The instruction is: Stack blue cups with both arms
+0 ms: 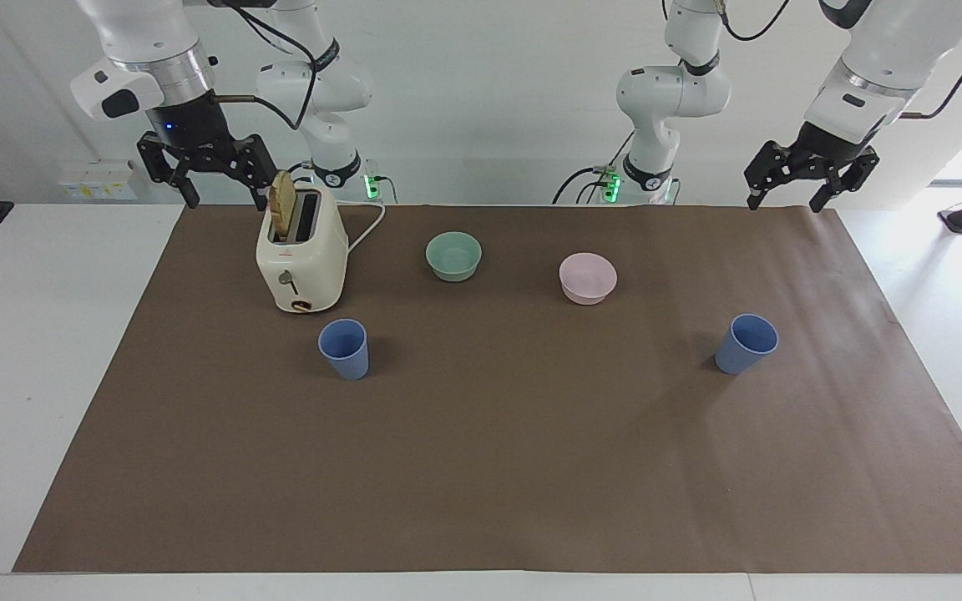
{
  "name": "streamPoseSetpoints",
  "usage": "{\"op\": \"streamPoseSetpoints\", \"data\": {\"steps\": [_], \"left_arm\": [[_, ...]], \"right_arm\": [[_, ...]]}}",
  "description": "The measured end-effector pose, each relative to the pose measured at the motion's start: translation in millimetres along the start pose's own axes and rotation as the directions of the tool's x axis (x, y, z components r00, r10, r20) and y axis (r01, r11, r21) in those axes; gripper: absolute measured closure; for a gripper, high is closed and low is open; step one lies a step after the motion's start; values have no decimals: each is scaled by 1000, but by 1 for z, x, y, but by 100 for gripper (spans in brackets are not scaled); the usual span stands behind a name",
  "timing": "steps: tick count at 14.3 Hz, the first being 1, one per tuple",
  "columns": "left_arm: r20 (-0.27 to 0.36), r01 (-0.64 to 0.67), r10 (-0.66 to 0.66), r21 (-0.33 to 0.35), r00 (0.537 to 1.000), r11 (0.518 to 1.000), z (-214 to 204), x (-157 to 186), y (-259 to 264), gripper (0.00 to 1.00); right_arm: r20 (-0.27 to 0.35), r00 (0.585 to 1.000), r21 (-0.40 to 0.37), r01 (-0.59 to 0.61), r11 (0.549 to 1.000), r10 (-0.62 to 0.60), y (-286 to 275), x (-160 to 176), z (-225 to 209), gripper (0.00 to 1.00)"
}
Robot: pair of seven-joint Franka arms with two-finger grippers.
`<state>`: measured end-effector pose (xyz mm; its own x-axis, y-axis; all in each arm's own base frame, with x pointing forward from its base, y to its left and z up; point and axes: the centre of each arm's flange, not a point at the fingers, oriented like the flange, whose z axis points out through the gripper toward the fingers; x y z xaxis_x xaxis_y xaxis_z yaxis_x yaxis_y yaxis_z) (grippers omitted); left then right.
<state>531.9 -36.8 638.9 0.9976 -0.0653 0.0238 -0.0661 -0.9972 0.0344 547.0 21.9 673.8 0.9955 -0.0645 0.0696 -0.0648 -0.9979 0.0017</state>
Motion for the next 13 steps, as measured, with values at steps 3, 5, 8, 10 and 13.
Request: {"op": "streamPoseSetpoints", "data": {"steps": [3, 5, 8, 10, 13], "left_arm": [[-14, 60, -60, 1, 998, 998, 44, 13, -33, 0], [-17, 106, -106, 2, 994, 994, 75, 22, -60, 0], [1, 155, -155, 4, 988, 988, 119, 37, -90, 0], [-8, 165, -165, 6, 986, 986, 154, 45, -97, 0], [17, 171, -171, 8, 985, 985, 211, 43, -100, 0]], "right_arm": [[0, 1000, 0, 0, 1000, 0, 0, 0, 0, 0], [0, 1000, 0, 0, 1000, 0, 0, 0, 0, 0], [0, 1000, 0, 0, 1000, 0, 0, 0, 0, 0], [0, 1000, 0, 0, 1000, 0, 0, 0, 0, 0], [0, 1000, 0, 0, 1000, 0, 0, 0, 0, 0]]}}
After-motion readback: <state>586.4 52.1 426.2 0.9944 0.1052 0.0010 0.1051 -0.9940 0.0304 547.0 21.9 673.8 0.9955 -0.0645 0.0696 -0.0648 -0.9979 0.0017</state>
